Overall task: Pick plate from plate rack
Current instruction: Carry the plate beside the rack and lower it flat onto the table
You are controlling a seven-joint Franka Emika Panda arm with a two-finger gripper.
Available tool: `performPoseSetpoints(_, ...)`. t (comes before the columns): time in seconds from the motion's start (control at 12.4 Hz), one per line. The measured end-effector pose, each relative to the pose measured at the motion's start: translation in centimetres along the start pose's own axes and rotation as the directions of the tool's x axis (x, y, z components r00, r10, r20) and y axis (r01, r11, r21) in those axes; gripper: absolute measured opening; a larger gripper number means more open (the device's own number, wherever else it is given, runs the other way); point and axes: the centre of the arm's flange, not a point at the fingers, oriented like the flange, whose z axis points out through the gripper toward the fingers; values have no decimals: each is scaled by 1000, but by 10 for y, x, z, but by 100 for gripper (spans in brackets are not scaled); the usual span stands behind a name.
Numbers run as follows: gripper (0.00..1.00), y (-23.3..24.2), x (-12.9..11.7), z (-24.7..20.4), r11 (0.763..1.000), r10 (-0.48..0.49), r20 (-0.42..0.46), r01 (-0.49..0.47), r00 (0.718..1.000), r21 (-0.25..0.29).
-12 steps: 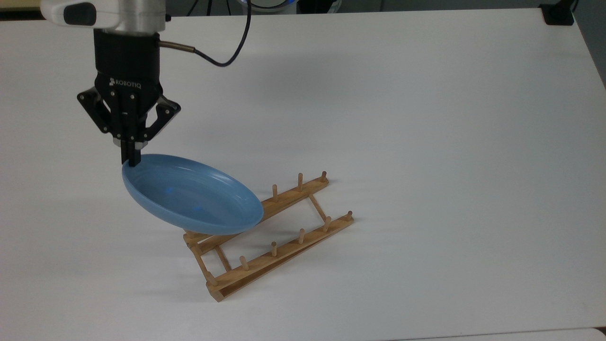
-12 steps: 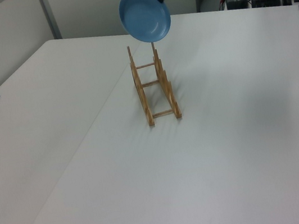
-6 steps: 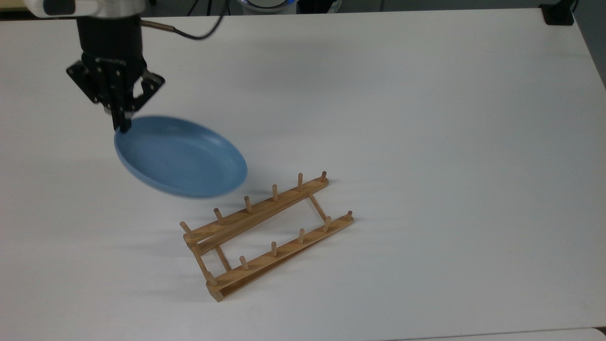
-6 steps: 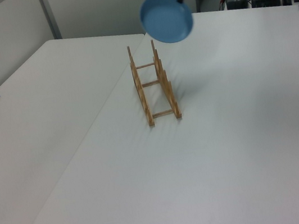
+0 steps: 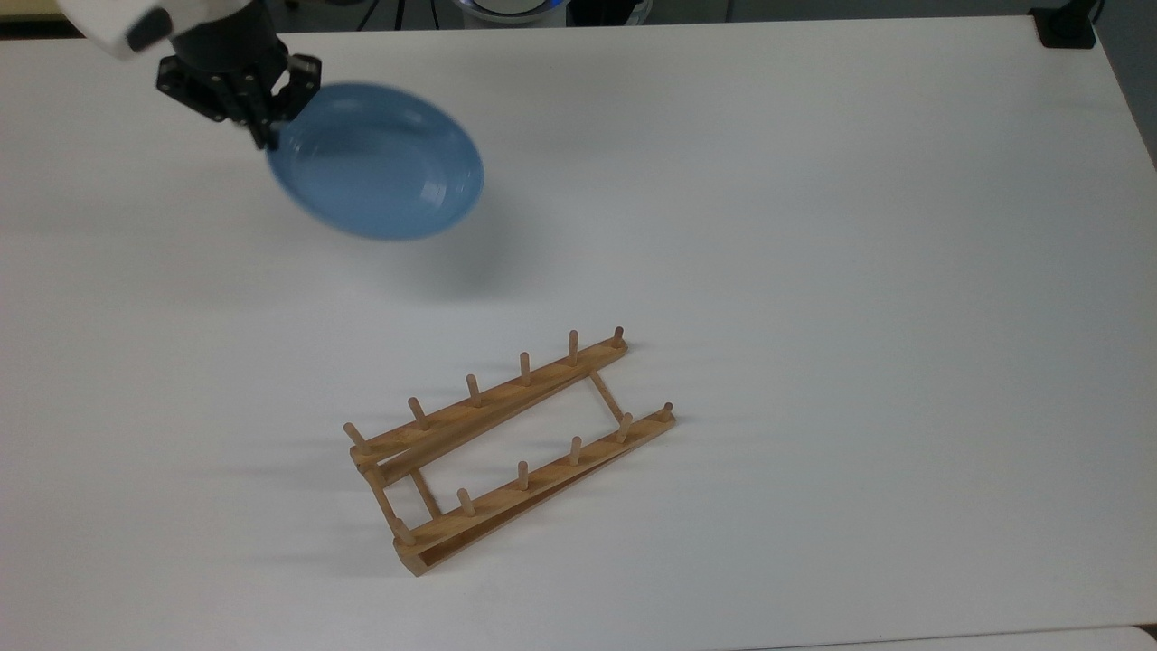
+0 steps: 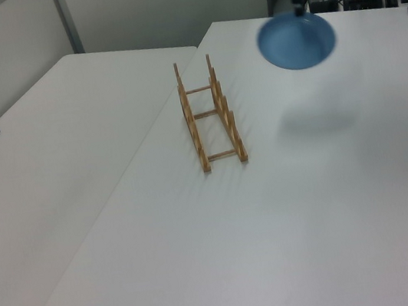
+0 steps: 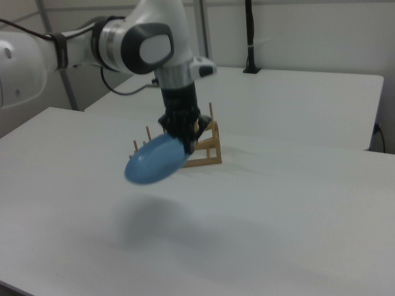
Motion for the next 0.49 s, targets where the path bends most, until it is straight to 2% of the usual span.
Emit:
performPoseSetpoints(0.16,4,9,-13,31,998,-59,79,56,995,38)
performPoseSetpoints(0.32,4,19,-23,67,995,-78,137,69,987,75)
performPoseSetpoints(0.49,4,23,-23,96,993,-81,141,66,987,102)
